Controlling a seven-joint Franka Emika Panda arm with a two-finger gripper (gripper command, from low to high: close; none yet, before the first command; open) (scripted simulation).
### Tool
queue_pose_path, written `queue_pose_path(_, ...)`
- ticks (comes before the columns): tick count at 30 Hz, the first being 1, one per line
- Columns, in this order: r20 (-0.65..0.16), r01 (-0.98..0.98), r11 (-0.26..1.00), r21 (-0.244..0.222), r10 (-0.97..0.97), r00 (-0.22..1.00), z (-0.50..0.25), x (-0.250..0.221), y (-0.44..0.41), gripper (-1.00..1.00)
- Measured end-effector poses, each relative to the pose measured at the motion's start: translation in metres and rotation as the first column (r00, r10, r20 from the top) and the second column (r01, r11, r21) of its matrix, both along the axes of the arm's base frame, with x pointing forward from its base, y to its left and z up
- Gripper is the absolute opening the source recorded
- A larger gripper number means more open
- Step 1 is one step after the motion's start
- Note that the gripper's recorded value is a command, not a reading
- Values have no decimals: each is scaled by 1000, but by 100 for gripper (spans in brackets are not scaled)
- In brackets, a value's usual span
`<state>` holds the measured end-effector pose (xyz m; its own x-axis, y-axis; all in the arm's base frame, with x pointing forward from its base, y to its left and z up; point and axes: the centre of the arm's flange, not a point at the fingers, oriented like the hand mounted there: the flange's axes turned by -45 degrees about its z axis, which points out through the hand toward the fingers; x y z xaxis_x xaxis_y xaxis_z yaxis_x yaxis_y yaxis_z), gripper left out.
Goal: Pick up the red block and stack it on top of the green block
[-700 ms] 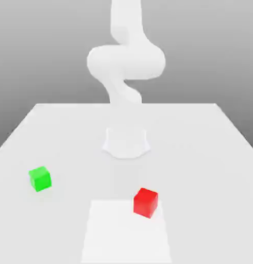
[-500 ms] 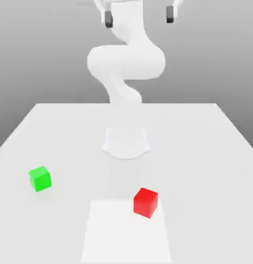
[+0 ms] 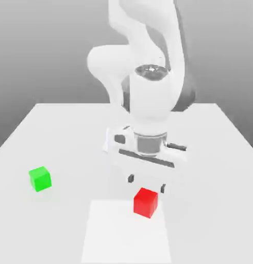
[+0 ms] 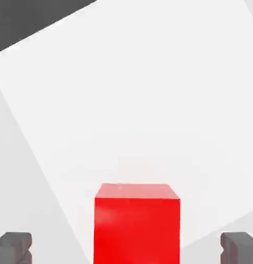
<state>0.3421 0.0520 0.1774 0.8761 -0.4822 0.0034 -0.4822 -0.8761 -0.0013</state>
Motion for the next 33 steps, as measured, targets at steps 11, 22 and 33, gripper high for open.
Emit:
queue_pose_path(11, -2, -2, 1000, 1, 2, 1000, -32, -3, 1, -100)
queue_pose_path(22, -2, 230, 973, -1, -230, 973, 36, 1, -39, -100)
queue_pose_path(33, 0, 910, 414, -1, -910, 414, 53, -27, -191, -100)
